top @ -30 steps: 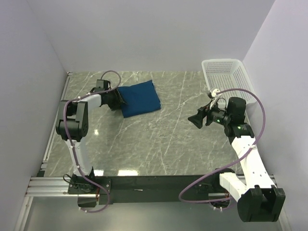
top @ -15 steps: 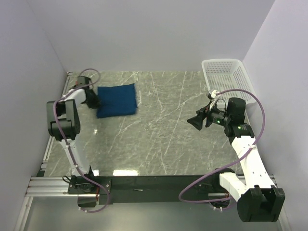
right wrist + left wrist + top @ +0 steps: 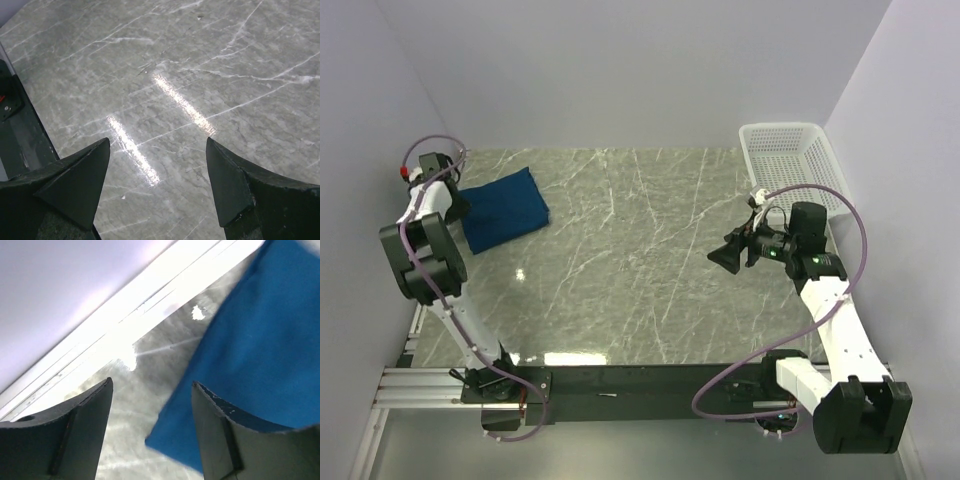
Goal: Fold and stack the t-shirts
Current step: Neatly place the folded tshirt to the corner
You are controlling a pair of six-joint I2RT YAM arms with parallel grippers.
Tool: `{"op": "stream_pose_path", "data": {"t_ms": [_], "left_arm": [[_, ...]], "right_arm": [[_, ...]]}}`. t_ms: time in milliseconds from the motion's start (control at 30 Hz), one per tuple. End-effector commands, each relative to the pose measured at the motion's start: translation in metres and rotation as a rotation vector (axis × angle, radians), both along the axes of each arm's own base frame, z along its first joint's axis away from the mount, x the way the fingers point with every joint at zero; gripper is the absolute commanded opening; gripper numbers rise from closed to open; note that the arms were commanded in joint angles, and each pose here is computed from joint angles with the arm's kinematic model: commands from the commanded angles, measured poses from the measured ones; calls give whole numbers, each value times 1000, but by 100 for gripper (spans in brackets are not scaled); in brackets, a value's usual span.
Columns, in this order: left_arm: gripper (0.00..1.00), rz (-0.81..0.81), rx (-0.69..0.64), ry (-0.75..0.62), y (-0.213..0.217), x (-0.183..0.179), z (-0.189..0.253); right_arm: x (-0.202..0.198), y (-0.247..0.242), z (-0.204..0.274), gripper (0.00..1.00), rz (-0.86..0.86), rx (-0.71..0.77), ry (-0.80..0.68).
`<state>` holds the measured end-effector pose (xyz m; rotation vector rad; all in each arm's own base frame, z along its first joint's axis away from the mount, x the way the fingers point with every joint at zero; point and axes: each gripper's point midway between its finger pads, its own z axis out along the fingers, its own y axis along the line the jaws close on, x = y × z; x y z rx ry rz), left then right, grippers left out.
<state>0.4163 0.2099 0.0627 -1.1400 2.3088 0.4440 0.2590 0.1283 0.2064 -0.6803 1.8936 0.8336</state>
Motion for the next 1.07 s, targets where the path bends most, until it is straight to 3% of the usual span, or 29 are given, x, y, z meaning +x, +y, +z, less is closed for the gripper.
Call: {"op": "stream_pose_path", "data": {"t_ms": [0, 33, 100, 133, 167, 200, 233, 267, 300, 333, 367, 433, 533, 633, 800, 1033], "left_arm": [[69, 61, 116, -199, 4, 1, 89], [70, 22, 79, -297, -9, 2, 115], [70, -44, 15, -385, -31, 0, 118], [69, -143, -45, -493, -57, -2, 146], [69, -215, -93, -543, -76, -6, 139], [81, -269, -120, -591, -91, -12, 145], [85, -343, -98, -712, -108, -25, 182], [96, -476, -165, -776, -141, -33, 175], [99, -543, -165, -844, -157, -42, 187], [99, -641, -138, -948, -177, -61, 217], [99, -771, -192, -974, -208, -73, 211], [99, -897, -153, -1039, -232, -94, 230], [99, -872, -192, -1006, -242, -110, 220], [99, -910, -184, -984, -247, -117, 211], [99, -901, -80, -912, -246, -122, 206], [99, -897, -75, -898, -246, -126, 198]], "right_arm": [[5, 0, 11, 83, 25, -6, -29], [5, -1, 9, 83, 20, -15, -21], [6, -3, 5, 84, 14, -34, -20], [7, -4, 3, 84, 6, -44, -17], [13, -11, -1, 84, -39, -80, -21], [16, -12, -2, 84, -57, -101, -25], [21, -15, -3, 86, -92, -133, -28], [32, -29, -6, 86, -186, -214, -44], [38, -33, -7, 89, -251, -266, -62], [49, -44, 0, 89, -339, -306, -110], [53, -56, 6, 90, -429, -340, -148], [66, -96, 27, 91, -690, -377, -229], [58, -153, 57, 92, -1097, -262, -304], [42, -176, 58, 93, -1237, -269, -286], [24, -174, 38, 94, -1217, -244, -276], [26, -163, 33, 93, -1138, -233, -237]]}}
